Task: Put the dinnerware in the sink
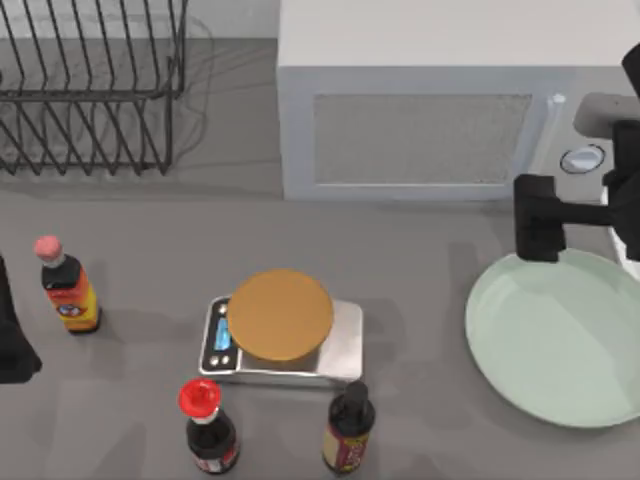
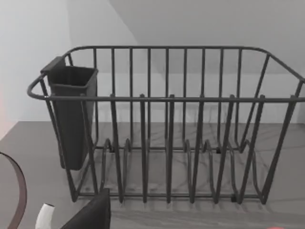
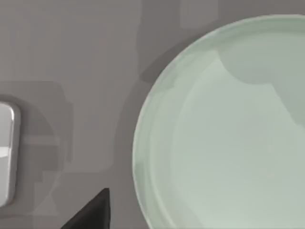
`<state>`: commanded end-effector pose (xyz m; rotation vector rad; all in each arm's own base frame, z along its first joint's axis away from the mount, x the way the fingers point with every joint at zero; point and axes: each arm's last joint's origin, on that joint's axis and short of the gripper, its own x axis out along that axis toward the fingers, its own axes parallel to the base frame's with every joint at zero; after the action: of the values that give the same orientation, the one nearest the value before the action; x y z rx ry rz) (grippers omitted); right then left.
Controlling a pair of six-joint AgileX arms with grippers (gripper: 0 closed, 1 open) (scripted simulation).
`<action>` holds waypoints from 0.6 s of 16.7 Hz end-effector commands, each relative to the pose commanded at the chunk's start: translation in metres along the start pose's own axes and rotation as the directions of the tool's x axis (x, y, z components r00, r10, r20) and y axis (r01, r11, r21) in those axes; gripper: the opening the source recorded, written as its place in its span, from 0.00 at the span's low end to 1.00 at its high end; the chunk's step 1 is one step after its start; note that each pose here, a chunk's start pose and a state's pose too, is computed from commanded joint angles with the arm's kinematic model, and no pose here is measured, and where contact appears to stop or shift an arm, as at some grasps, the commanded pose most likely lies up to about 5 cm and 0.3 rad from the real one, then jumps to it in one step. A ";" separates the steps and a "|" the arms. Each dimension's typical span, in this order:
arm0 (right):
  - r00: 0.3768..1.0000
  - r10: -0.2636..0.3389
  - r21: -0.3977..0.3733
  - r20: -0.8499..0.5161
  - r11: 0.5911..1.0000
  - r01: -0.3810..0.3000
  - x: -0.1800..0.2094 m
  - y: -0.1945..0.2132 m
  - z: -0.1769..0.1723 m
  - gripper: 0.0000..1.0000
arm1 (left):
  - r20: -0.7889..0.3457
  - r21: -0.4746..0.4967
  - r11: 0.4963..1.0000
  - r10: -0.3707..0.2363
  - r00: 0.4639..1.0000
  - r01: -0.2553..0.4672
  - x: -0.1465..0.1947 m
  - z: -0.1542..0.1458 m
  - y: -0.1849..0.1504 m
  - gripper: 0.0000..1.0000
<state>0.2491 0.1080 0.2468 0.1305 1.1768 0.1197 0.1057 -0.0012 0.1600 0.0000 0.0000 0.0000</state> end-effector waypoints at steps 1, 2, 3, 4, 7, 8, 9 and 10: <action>0.997 -0.023 0.001 -0.074 1.000 0.023 0.013 0.012 0.008 1.00 | 0.000 0.000 1.000 0.000 1.000 0.000 0.000 0.000 0.000 1.00; 0.989 -0.047 0.000 -0.140 0.999 0.048 0.026 0.023 0.015 1.00 | 0.000 0.000 1.000 0.000 1.000 0.000 0.000 0.000 0.000 1.00; 0.977 -0.071 -0.003 -0.199 0.997 0.072 0.038 0.033 0.019 1.00 | 0.000 0.000 1.000 0.000 1.000 0.000 0.000 0.000 0.000 1.00; 0.964 -0.094 -0.008 -0.250 0.995 0.095 0.050 0.042 0.023 1.00 | 0.000 0.000 1.000 0.000 1.000 0.000 0.000 0.000 0.000 1.00; 0.926 -0.146 -0.023 -0.348 0.989 0.147 0.075 0.062 0.027 1.00 | 0.000 0.000 1.000 0.000 1.000 0.000 0.000 0.000 0.000 1.00; 0.918 -0.156 -0.027 -0.365 0.987 0.157 0.080 0.066 0.028 1.00 | 0.000 0.000 1.000 0.000 1.000 0.000 0.000 0.000 0.000 1.00; 0.913 -0.162 -0.029 -0.375 0.986 0.163 0.083 0.068 0.028 1.00 | 0.000 0.000 1.000 0.000 1.000 0.000 0.000 0.000 0.000 1.00; 0.911 -0.164 -0.030 -0.378 0.986 0.165 0.083 0.069 0.028 1.00 | 0.000 0.000 1.000 0.000 1.000 0.000 0.000 0.000 0.000 1.00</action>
<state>0.3047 0.1881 0.1925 0.0079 1.5708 -0.0078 0.1057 -0.0012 0.1600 0.0000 0.0000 0.0000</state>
